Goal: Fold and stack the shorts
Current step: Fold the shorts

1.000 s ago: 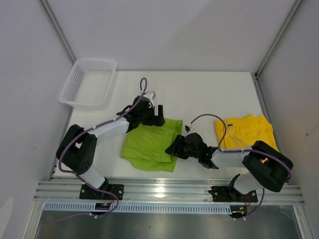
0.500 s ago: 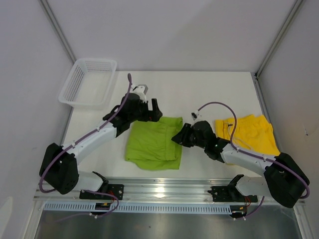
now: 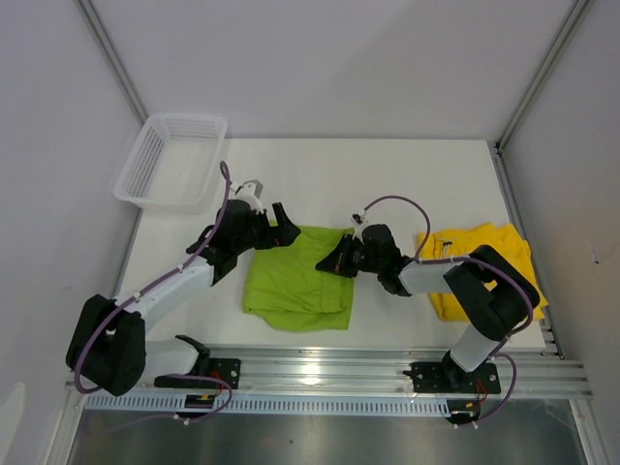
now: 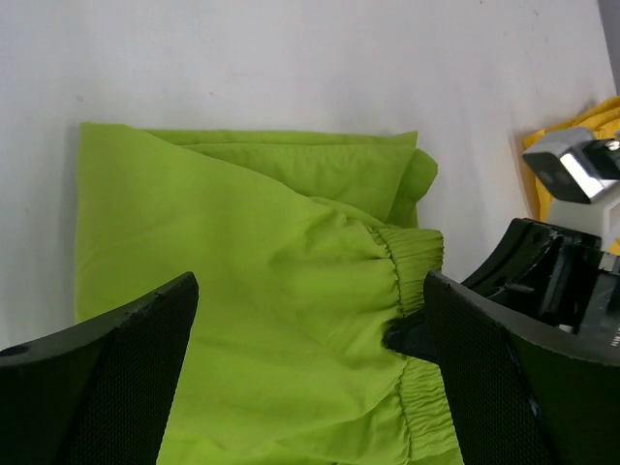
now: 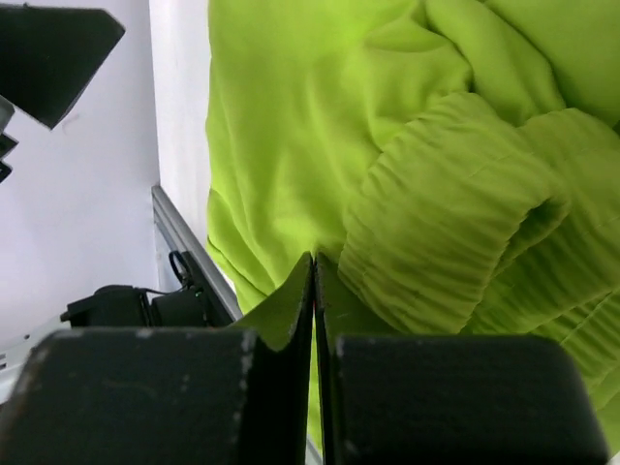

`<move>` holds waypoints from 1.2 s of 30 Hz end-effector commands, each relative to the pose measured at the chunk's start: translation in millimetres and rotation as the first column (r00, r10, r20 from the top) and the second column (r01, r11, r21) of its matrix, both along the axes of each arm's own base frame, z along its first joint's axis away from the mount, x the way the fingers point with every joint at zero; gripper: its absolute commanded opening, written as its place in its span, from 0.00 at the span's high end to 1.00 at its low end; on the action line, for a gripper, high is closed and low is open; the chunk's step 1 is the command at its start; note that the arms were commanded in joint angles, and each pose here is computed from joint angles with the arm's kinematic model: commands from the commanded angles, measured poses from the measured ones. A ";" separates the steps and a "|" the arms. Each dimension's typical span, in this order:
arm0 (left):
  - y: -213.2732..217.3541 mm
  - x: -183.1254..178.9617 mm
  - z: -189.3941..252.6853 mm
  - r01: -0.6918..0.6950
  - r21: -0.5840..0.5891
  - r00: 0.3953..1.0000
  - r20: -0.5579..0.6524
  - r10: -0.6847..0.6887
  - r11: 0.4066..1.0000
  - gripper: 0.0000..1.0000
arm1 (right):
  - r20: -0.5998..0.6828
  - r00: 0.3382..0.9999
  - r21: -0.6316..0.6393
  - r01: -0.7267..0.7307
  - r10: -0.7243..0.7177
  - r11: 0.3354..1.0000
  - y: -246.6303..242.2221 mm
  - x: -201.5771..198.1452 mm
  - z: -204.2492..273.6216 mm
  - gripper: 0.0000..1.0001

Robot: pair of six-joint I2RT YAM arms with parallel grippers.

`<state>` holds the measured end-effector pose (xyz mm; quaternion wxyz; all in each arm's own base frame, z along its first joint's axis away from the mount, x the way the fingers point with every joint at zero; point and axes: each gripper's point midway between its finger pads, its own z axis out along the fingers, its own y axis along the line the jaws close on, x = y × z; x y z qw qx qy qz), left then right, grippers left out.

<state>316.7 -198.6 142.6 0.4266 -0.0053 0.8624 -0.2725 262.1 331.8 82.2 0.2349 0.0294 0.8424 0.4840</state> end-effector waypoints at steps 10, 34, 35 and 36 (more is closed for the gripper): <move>-26.7 27.7 -43.8 0.014 -0.106 0.998 -0.063 -0.020 0.994 0.01 | -0.188 0.965 0.078 0.202 -0.185 0.976 -32.6 17.9 -83.2 1.00; -38.9 -44.0 -65.0 -0.125 -0.130 0.991 -0.060 0.118 0.984 0.01 | 0.147 0.987 -0.223 0.091 -0.059 0.971 -26.7 157.1 17.0 0.52; -39.8 -47.0 -59.7 -0.124 -0.142 0.992 -0.053 0.117 0.982 0.01 | 0.182 0.982 -0.221 0.095 -0.054 0.971 -27.9 158.2 32.5 0.47; -38.6 -48.8 -56.1 -0.123 -0.145 0.992 -0.054 0.117 0.982 0.01 | 0.182 0.981 -0.238 0.105 -0.062 0.966 -32.6 154.0 39.9 0.42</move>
